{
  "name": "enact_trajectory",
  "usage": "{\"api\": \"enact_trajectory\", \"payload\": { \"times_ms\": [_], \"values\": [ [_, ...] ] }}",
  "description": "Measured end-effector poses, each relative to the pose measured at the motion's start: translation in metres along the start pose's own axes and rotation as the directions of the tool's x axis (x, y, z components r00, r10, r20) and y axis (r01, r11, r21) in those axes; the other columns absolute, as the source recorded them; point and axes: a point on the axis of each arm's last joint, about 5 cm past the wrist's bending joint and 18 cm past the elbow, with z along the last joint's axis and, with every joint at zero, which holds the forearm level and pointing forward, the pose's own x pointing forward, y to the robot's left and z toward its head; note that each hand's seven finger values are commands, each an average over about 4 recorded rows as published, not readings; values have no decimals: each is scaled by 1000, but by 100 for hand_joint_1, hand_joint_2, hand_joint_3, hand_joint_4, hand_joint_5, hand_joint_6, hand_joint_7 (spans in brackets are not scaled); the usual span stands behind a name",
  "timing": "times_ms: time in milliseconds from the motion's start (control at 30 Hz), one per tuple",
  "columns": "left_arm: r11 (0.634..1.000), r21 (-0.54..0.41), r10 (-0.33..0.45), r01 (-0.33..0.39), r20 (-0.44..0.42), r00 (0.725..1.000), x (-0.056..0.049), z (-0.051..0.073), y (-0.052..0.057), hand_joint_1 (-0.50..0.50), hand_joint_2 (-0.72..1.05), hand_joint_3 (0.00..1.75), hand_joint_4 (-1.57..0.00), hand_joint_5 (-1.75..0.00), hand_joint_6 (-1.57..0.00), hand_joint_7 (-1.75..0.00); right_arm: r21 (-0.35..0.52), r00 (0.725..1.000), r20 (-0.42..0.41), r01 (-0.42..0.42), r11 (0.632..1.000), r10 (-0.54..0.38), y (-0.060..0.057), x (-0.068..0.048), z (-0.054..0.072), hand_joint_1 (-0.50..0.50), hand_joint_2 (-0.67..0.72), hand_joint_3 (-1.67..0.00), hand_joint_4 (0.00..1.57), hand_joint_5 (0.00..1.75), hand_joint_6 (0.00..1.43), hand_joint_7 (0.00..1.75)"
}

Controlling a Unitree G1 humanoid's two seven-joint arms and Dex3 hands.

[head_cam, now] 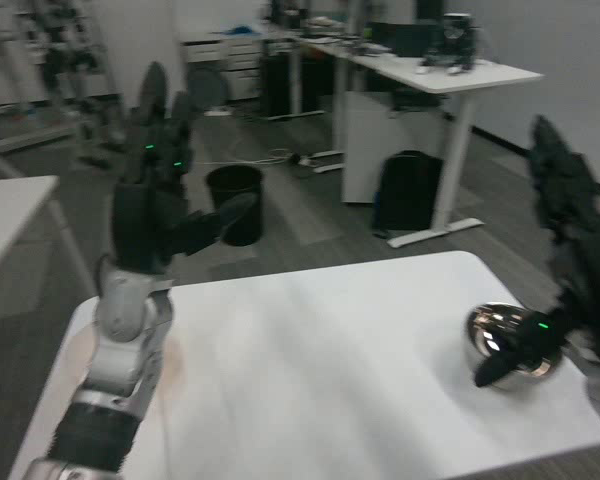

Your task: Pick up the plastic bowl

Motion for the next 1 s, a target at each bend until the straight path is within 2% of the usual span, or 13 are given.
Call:
{"api": "enact_trajectory", "payload": {
  "times_ms": [167, 333, 533, 633, 767, 900, 1000],
  "values": [
    [991, 64, 118, -117, -25, 993, -10, 4, 17, -50, 78, 4, 0, 0, 0, 0, -3, 999, -45, 11, 1000, -11, -2, -4, -9, -46, 47, 0, 0, 0, 0, 0],
    [965, 185, 195, -186, -32, 980, -18, 14, 34, -50, 76, 0, 0, 0, 0, 0, -1, 997, -81, 21, 1000, -21, -4, -7, -15, -46, 47, 0, 0, 0, 0, 0],
    [930, 252, 286, -266, -46, 957, -33, 19, 49, -50, 69, 2, 0, 0, 0, 0, -2, 995, -99, 13, 1000, -13, -4, -1, -20, -46, 47, 0, 0, 0, 0, 0],
    [913, 285, 315, -291, -41, 948, -37, 23, 57, -50, 67, 2, 0, 0, 0, 0, 0, 993, -117, 17, 1000, -17, -4, -1, -23, -46, 47, 0, 0, 0, 0, 0],
    [883, 354, 348, -308, -54, 936, -49, 29, 73, -50, 43, 0, 0, 0, 0, 0, 18, 990, -136, 32, 999, -29, -5, -2, -27, -46, 47, 0, 0, 0, 0, 0],
    [871, 427, 318, -242, -114, 941, -68, 37, 89, -50, -8, 2, 0, 0, 0, 0, 24, 986, -159, 46, 999, -41, -6, -3, -31, -46, 47, 0, 0, 0, 0, 0],
    [860, 463, 307, -215, -132, 943, -83, 40, 95, -50, -21, 4, 0, 0, 0, 0, 22, 984, -172, 52, 998, -47, -8, -4, -33, -46, 47, 0, 0, 0, 0, 0]
  ]
}}
